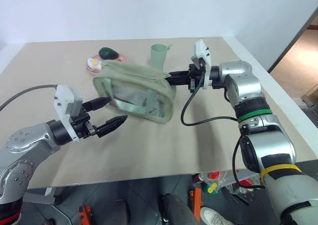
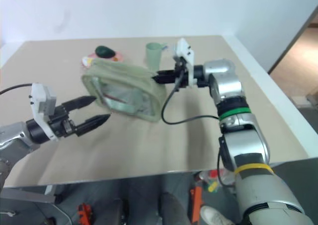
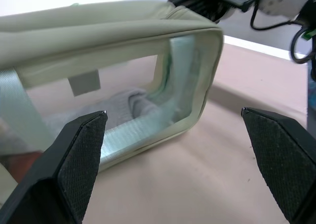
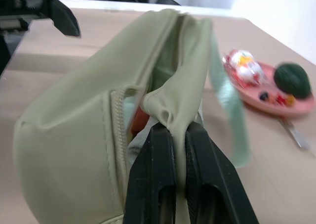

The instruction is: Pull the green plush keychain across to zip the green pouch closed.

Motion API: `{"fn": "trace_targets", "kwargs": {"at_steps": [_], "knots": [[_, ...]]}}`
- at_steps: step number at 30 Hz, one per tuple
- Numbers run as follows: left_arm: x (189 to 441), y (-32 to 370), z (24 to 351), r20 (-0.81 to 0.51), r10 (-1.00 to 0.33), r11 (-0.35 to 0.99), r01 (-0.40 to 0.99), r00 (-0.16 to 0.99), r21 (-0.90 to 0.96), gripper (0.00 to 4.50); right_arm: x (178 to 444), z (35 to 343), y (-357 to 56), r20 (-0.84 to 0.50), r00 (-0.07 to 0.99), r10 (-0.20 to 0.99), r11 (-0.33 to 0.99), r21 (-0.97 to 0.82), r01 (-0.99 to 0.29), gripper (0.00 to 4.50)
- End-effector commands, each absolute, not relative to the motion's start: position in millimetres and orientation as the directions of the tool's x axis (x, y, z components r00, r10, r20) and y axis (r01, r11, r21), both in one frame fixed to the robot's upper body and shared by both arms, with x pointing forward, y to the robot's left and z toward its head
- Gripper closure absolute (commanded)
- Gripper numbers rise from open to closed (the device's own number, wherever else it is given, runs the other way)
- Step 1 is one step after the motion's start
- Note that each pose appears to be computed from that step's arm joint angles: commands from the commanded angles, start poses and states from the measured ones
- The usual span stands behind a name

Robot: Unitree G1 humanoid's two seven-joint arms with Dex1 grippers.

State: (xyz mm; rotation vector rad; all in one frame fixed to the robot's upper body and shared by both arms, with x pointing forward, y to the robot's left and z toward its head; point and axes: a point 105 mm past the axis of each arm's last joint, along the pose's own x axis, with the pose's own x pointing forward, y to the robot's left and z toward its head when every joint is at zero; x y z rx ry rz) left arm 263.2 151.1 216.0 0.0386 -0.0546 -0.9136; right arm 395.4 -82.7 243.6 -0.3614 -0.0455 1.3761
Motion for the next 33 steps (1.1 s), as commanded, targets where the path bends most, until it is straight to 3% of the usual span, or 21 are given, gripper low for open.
{"fn": "trace_targets", "kwargs": {"at_steps": [1, 9, 14, 20, 28, 33], "knots": [[262.5, 146.4, 223.5, 0.053, -0.8, 0.599, 0.795, 0.597, 0.092, 0.0, 393.8, 275.4, -80.1, -0.052, 0.186, 0.981, 0.164, -0.283, -0.945, 2.72], [261.4, 140.9, 221.7, 0.045, -0.815, 0.579, 0.81, 0.577, 0.099, 0.0, 380.1, 300.3, -108.1, 0.119, 0.273, 0.955, 0.296, -0.273, -0.915, 0.03], [261.6, 140.0, 221.3, 0.034, -0.827, 0.562, 0.821, 0.561, 0.105, 0.0, 357.6, 300.3, -125.5, 0.128, 0.348, 0.929, 0.37, -0.273, -0.888, 0.03], [264.1, 143.2, 221.2, 0.023, -0.834, 0.55, 0.828, 0.551, 0.11, 0.0, 325.8, 276.1, -100.8, 0.122, 0.425, 0.897, 0.442, -0.291, -0.849, 0.03], [268.5, 141.7, 216.9, -0.003, -0.845, 0.53, 0.838, 0.534, 0.13, 0.0, 333.5, 251.0, -81.4, 0.148, 0.559, 0.816, 0.578, -0.256, -0.775, 0.03], [270.3, 142.5, 215.5, -0.006, -0.844, 0.531, 0.836, 0.537, 0.136, 0.0, 330.6, 235.7, -81.6, 0.109, 0.553, 0.826, 0.563, -0.229, -0.794, 0.03]]}}
